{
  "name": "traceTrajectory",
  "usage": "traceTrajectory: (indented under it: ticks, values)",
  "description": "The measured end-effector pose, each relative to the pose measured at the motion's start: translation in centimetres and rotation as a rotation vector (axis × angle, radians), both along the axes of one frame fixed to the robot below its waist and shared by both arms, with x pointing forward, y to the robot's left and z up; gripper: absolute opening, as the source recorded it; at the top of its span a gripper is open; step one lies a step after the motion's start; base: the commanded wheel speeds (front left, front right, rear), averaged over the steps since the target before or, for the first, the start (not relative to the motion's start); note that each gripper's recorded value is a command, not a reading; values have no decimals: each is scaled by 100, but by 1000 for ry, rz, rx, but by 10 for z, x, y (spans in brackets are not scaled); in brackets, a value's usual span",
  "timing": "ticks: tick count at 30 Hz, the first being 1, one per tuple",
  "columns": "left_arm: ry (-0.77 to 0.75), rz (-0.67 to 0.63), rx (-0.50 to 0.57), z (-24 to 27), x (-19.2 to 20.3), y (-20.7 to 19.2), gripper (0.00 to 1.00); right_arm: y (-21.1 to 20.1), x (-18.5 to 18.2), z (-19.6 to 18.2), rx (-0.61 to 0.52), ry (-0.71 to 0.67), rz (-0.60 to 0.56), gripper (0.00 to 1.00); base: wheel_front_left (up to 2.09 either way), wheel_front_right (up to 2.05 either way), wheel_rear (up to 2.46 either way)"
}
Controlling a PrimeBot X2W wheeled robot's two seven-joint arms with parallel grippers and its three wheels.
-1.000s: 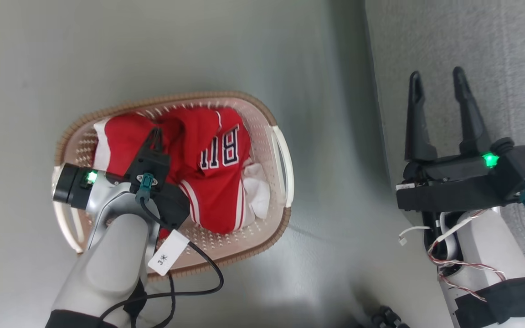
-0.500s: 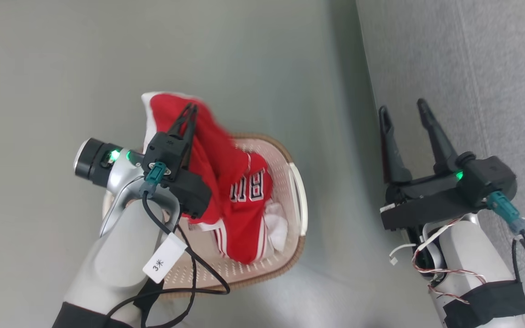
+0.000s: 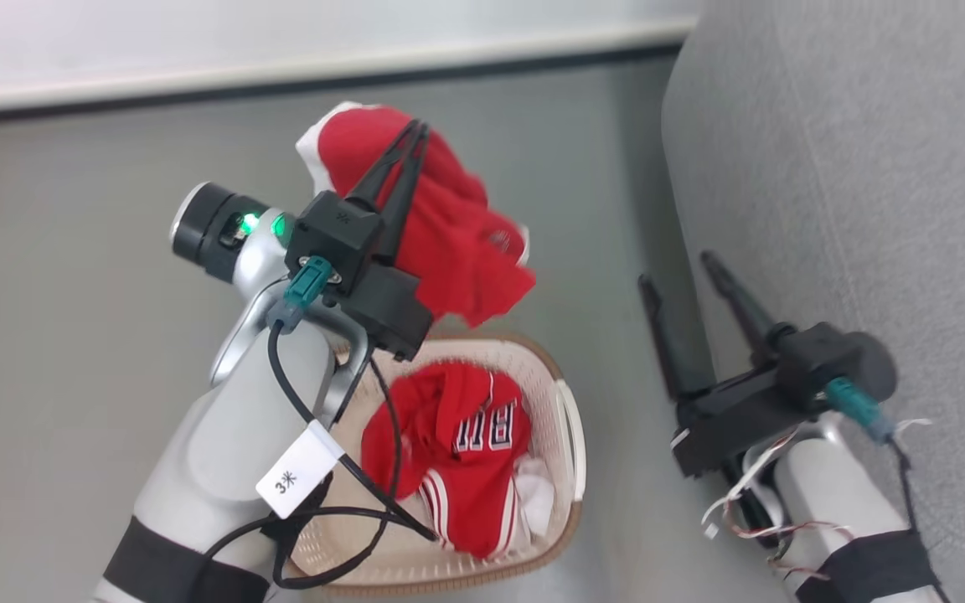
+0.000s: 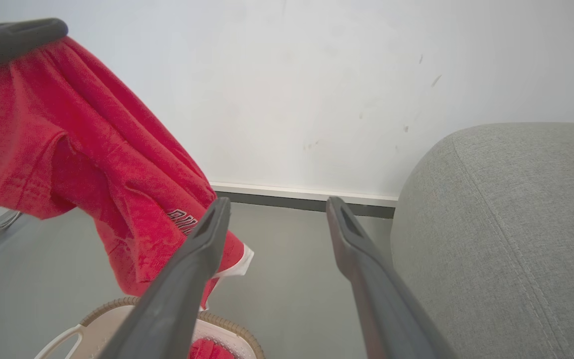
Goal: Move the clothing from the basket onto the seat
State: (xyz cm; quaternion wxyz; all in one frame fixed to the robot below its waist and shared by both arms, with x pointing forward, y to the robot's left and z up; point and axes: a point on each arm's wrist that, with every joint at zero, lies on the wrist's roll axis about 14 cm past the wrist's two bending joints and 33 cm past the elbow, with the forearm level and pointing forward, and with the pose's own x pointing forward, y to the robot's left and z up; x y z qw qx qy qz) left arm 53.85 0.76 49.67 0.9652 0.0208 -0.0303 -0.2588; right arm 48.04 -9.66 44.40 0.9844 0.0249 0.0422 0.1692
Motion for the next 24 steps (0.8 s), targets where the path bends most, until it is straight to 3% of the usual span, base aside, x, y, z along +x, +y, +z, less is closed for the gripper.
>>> traceTrajectory:
  ticks: [8,14,20,24]
  values:
    - [-114,-18,-24,64,-16,-5,0,33,-24,20,-55,-30,124,100,0,0,0]
    - [-143,-53,-25,93,-36,-16,0,52,-42,39,-110,-74,200,100,0,0,0]
    - [-162,-114,-28,112,-68,-34,0,95,-83,45,-167,-102,371,100,0,0,0]
    - [-168,-139,-35,123,-90,-41,0,108,-101,53,-191,-129,425,100,0,0,0]
